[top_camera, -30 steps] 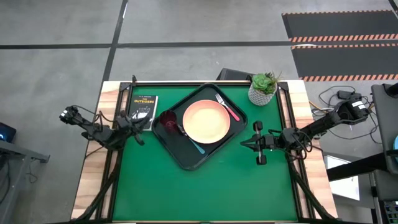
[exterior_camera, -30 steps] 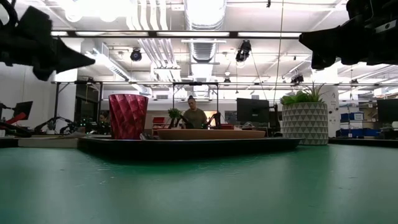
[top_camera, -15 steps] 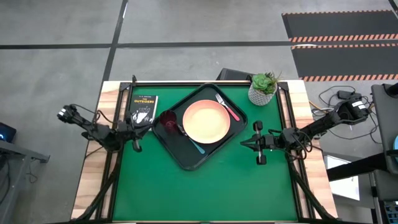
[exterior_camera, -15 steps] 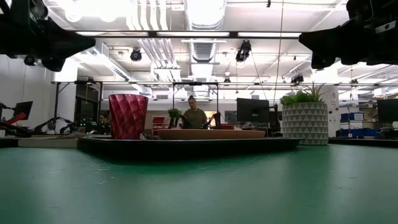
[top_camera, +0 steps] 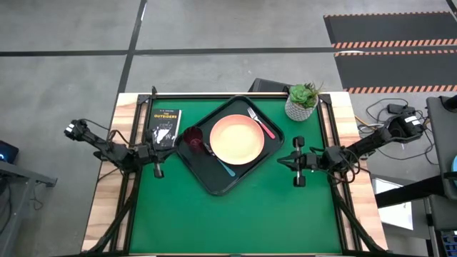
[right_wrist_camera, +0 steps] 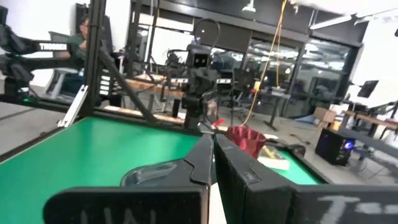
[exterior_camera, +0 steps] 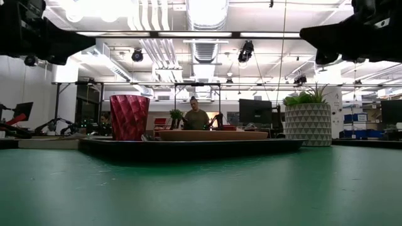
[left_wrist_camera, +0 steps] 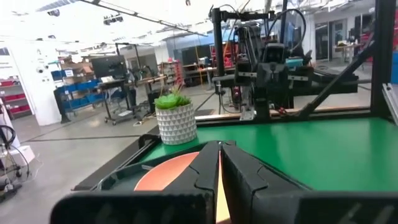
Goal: Pick and place plate/cup/fork/spoon on tray
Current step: Return to Home Position
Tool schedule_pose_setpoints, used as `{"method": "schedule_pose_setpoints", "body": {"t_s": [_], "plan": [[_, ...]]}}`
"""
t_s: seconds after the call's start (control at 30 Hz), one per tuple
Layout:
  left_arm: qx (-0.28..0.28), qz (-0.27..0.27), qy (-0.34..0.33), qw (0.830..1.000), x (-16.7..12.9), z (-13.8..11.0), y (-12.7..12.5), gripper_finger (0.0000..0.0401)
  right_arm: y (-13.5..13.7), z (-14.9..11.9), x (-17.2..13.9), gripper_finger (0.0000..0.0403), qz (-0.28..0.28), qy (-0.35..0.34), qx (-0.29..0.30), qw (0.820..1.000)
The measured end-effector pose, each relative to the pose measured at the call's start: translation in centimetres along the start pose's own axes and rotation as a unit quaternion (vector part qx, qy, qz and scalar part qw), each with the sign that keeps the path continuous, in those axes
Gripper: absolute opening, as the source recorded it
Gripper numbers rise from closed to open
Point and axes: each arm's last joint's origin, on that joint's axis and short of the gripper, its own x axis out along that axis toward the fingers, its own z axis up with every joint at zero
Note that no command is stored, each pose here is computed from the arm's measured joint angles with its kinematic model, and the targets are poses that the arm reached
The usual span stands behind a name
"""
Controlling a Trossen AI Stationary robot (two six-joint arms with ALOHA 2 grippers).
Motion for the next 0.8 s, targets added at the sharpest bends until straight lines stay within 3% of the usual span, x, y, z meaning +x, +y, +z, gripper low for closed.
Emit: {"method": "schedule_pose_setpoints", "body": {"t_s": [0.33, 0.8], "plan": [[-0.010, 0.003, 0.007, 1.000, -0.2, -0.3, 0.2, 0.0000, -0.6, 1.2, -0.4, 0.0009, -0.039, -0.033, -0.038, 0.998], [-0.024, 0.025, 0.020, 0.999, -0.1, -0.5, 0.2, 0.0000, -1.1, 1.9, -1.6, 0.0009, -0.035, -0.021, -0.046, 0.998]]}}
